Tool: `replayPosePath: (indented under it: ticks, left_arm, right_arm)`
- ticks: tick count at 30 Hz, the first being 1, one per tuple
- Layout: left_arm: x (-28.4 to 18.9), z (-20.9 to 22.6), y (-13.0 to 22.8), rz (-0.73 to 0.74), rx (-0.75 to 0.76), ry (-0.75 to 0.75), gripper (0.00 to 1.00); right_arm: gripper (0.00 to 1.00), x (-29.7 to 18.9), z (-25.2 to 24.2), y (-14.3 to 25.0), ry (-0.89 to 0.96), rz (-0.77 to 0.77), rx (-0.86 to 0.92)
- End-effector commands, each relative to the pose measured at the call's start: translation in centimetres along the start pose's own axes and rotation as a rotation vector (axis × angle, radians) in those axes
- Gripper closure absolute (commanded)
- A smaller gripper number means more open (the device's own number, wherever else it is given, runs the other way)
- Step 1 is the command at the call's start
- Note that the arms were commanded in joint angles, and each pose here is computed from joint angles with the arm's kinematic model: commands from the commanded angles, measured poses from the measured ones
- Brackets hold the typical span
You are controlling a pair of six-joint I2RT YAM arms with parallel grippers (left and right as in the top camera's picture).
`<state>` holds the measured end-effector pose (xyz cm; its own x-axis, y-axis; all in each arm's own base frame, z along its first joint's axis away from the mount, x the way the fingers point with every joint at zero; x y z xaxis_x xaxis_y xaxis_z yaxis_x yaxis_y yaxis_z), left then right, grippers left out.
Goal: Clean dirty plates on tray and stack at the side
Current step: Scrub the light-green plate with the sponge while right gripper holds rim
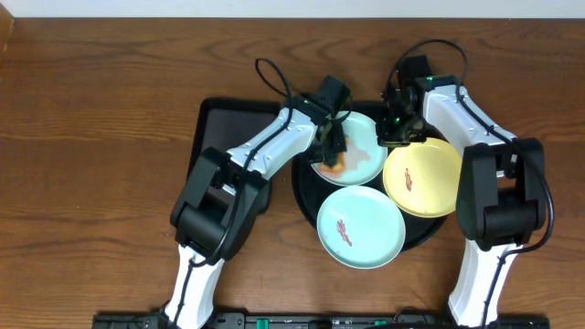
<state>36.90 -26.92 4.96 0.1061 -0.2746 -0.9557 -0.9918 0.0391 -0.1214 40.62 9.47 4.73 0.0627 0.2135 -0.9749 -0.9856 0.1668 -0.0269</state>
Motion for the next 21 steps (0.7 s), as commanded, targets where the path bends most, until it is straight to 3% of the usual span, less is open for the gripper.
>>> replayPosePath:
  ticks: [1,6,12,18,21]
  left_arm:
    - [1.0,5.5,-0.1,-0.033,0.071,-0.322,0.93]
    - [1.0,5.1,-0.7,-0.056,0.084,-0.309,0.93]
    - [1.7,-0.7,-1.9,-0.075,0.047,0.074,0.93]
    - [1.7,-4.2,-1.9,-0.047,-0.018,0.274,0.93]
    - [2.0,-4.8,-1.2,-0.013,-0.007,0.299,0.92]
  right_arm:
    - [0.99,-0.3,0.1,-0.2,0.013,-0.014,0.034]
    - [0.99,-0.3,0.1,-0.2,0.013,-0.014,0.046]
    - [0.99,-0.3,0.1,-0.2,0.013,-0.014,0.049]
    - [0.99,-0.3,0.1,-0.1,0.014,-0.011,0.050]
    - [0.99,-0.3,0.1,-0.1,0.014,-0.010,0.050]
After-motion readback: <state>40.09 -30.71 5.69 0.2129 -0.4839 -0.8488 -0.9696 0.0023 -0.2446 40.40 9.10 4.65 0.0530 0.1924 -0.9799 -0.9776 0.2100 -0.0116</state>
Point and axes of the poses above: each gripper's point midway between its finger pads, its own x axis out along the fingers, its own z axis along the line the jaws close on, y = z × x, the point moved 4 cm from there along -x, back along the fingers, and after that the axes turned 12 degrees about x, right-handed, at the moved point
